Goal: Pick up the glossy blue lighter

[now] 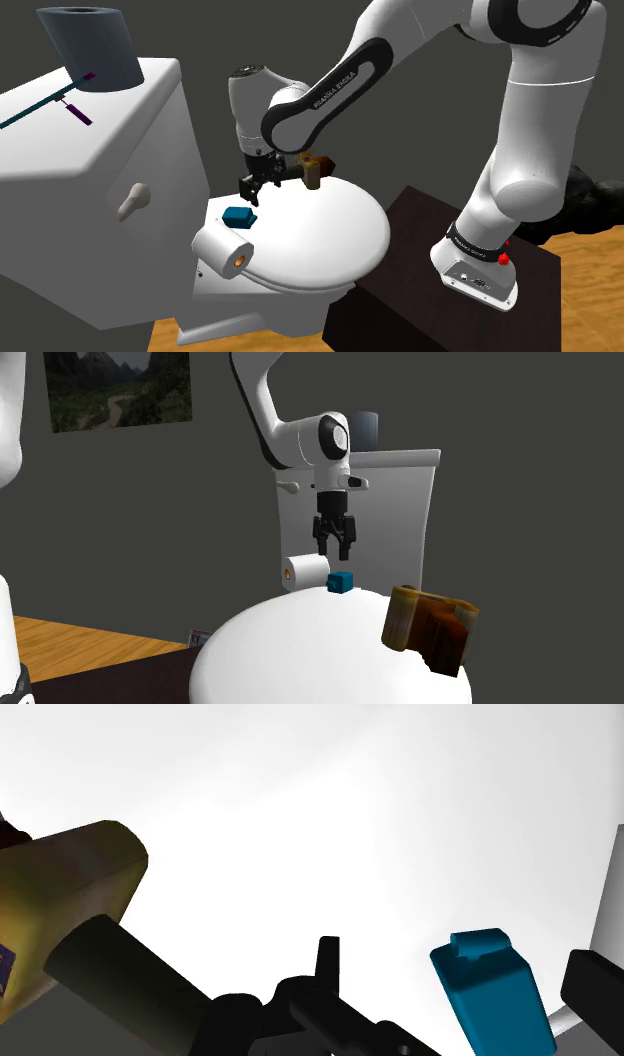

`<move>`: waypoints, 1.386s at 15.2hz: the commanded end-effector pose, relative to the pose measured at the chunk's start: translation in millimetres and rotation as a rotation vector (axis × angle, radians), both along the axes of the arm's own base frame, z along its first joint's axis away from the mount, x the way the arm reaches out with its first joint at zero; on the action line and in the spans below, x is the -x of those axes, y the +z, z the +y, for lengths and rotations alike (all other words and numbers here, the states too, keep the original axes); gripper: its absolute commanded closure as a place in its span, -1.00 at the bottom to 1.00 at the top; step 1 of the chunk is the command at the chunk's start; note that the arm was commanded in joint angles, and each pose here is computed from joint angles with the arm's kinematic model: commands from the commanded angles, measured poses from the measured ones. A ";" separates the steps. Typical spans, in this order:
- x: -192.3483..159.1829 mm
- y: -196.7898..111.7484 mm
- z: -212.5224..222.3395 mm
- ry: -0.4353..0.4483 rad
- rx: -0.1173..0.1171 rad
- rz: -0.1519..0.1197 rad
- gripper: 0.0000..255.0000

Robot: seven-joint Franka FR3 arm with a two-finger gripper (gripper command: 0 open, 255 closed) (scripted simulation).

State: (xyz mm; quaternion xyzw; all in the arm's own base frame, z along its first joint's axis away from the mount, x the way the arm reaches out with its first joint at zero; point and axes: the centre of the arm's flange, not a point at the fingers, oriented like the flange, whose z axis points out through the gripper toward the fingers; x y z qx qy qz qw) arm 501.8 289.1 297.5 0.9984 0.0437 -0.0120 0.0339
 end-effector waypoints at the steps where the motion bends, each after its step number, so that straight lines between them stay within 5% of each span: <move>1: -11.6 -17.6 17.7 0.006 0.005 -0.003 -1.00; 5: -32.2 -50.1 50.7 0.019 0.013 -0.008 -1.00; 14: -32.2 -90.1 50.7 0.019 0.013 -0.008 -1.00; 15: -33.1 -90.5 50.3 0.019 0.014 -0.008 1.00; 21: -36.0 -92.6 53.0 0.019 0.013 -0.008 1.00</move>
